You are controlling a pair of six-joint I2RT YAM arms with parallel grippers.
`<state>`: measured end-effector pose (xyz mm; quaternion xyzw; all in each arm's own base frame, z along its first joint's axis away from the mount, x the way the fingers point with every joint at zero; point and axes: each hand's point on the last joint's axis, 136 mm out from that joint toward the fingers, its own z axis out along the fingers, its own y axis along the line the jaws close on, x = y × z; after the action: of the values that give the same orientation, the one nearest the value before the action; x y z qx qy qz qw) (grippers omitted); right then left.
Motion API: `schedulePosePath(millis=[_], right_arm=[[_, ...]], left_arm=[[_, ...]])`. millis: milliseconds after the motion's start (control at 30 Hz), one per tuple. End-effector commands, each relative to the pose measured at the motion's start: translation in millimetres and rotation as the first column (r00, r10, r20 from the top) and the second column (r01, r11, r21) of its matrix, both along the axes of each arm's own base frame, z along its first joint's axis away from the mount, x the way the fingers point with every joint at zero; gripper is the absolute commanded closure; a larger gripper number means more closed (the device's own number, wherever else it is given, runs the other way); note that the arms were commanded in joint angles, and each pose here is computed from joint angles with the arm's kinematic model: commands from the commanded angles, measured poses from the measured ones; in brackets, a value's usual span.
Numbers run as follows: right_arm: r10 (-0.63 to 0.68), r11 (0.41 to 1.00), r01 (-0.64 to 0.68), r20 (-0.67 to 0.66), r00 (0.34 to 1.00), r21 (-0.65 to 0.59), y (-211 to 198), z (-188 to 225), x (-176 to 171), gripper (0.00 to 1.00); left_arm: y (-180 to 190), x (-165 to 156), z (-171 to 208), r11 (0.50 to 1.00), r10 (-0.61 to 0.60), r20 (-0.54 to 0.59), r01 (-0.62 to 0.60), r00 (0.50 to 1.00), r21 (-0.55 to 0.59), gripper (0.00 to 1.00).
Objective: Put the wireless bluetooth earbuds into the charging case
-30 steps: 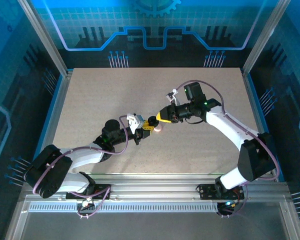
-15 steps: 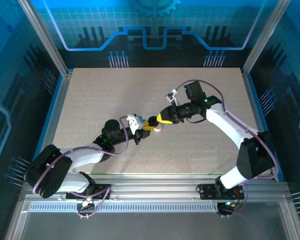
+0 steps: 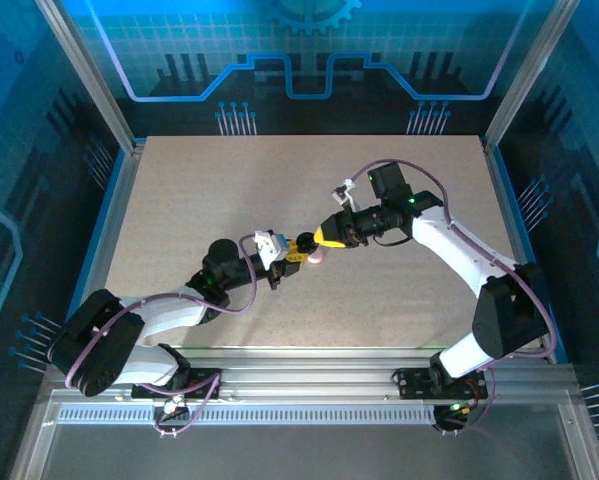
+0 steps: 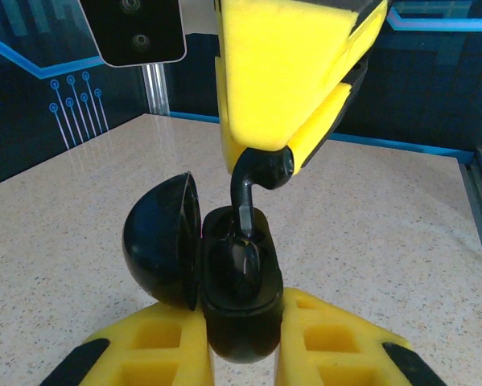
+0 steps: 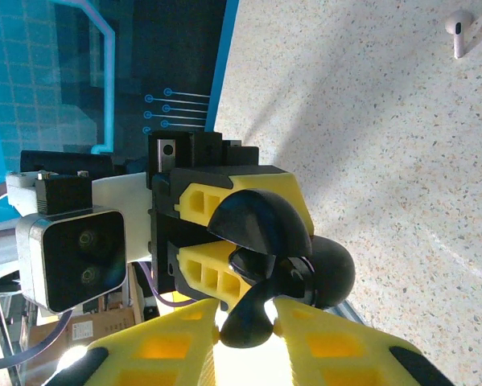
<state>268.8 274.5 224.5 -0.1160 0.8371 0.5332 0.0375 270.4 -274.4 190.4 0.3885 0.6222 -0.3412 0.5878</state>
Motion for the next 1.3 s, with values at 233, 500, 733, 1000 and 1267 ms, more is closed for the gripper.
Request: schedulePosePath(millis=[233, 500, 733, 1000, 1267], right_arm=[[0.029, 0.999, -0.03, -0.012, 0.999, -0.014, 3, -1, -1, 0.77], [0.086, 0.996, -0.085, 0.027, 0.996, -0.038, 2, -2, -5, 0.78], [0.139, 0.989, -0.137, 0.047, 0.989, -0.053, 3, -4, -5, 0.78], [0.216, 0.975, -0.208, 0.124, 0.968, -0.08, 0, -1, -9, 0.78], [0.27, 0.963, -0.26, 0.199, 0.942, -0.073, 2, 2, -12, 0.79]], left_arm=[[-4, -8, 15, 0.999, -0.044, 0.068, 0.045, 0.997, -0.018, 0.82], [-7, -11, 17, 0.997, -0.068, 0.057, 0.07, 0.996, -0.031, 0.82], [-8, -13, 20, 0.996, -0.084, 0.053, 0.086, 0.995, -0.036, 0.82], [-9, -14, 21, 0.995, -0.094, 0.051, 0.096, 0.994, -0.039, 0.82], [-9, -15, 22, 0.995, -0.095, 0.051, 0.097, 0.994, -0.039, 0.82]])
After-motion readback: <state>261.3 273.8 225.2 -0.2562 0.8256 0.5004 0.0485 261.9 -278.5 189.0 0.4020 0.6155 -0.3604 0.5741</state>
